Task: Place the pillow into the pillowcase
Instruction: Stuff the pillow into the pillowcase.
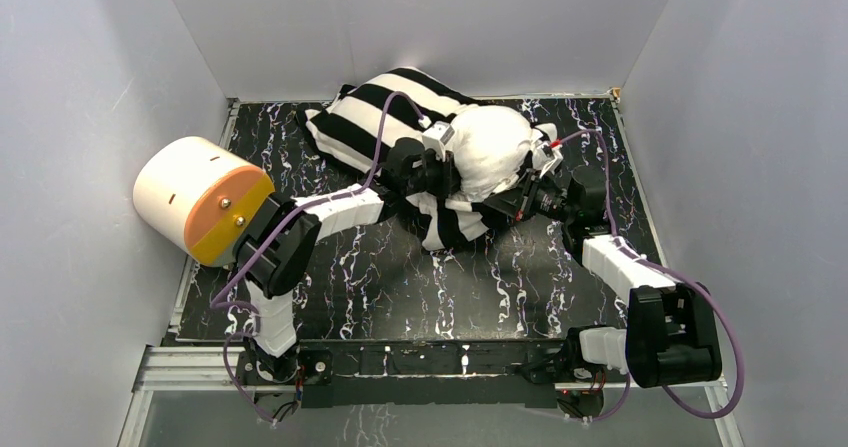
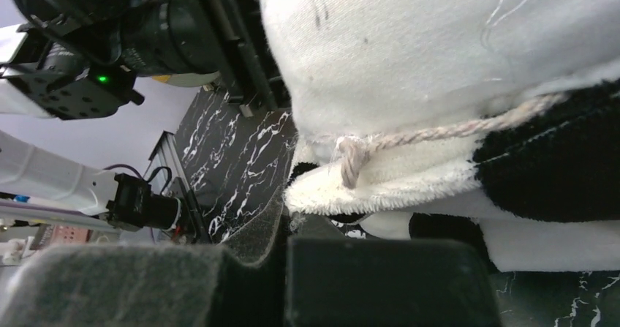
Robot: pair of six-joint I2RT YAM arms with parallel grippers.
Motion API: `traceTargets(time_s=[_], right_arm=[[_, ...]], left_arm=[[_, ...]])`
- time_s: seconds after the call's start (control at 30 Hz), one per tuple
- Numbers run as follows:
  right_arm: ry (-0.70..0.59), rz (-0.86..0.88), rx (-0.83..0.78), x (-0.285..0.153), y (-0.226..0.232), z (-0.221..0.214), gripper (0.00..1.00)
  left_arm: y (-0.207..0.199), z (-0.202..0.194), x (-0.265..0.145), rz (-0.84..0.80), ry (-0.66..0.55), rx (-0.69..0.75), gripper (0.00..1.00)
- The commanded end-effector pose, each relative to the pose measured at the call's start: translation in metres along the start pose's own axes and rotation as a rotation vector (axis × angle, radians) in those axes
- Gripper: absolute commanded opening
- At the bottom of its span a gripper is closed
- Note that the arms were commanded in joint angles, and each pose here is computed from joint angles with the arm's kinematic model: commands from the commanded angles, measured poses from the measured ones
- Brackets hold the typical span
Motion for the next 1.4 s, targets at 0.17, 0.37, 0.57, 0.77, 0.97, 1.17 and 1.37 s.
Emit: traceTargets(time_s=[0.17,0.37,0.57,0.77,0.97,1.17,1.37], right_arm=[[-0.133,0.293,-0.203,-0.015,0.112,0.058,0.00],[-0.459,0.190,0.020,-0.014,0.109,0.118,0.00],[-0.362,0.077,0.074,0.008,0.055,0.090,0.00],[-0.250,-0.001,0.028,0.012,0.022,0.057,0.00],[-0.192,-0.015,0.044,0.011,0.012,0.037,0.00],[-0.177,-0.027,0.005,0.007,0.015,0.036,0.00],[-0.203,-0.066,0.001,0.000,0.021,0.040,0.00]], left_arm=[[0.054,-0.059,0.020,0.125,0.049,-0.095,0.09],[0.054,-0.130,-0.020,0.193,0.249,-0.035,0.09],[0.018,-0.136,-0.074,0.132,0.390,0.023,0.31],[-0.039,-0.068,-0.129,-0.003,0.271,0.002,0.66],[-0.066,0.041,-0.152,-0.006,-0.012,0.038,0.67],[-0.076,0.117,-0.101,-0.042,-0.135,0.109,0.59],[-0.030,0.070,0.001,0.031,0.009,0.163,0.51]])
Point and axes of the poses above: each gripper's point midway between its finger pads, its own x axis out along the fingers, its own y axis along the line the jaws close on, z = x × y, the point moved 3 cm from there along -x, back along the fingers, and after that the axes turned 4 degrees about x, right-handed, at the moved point
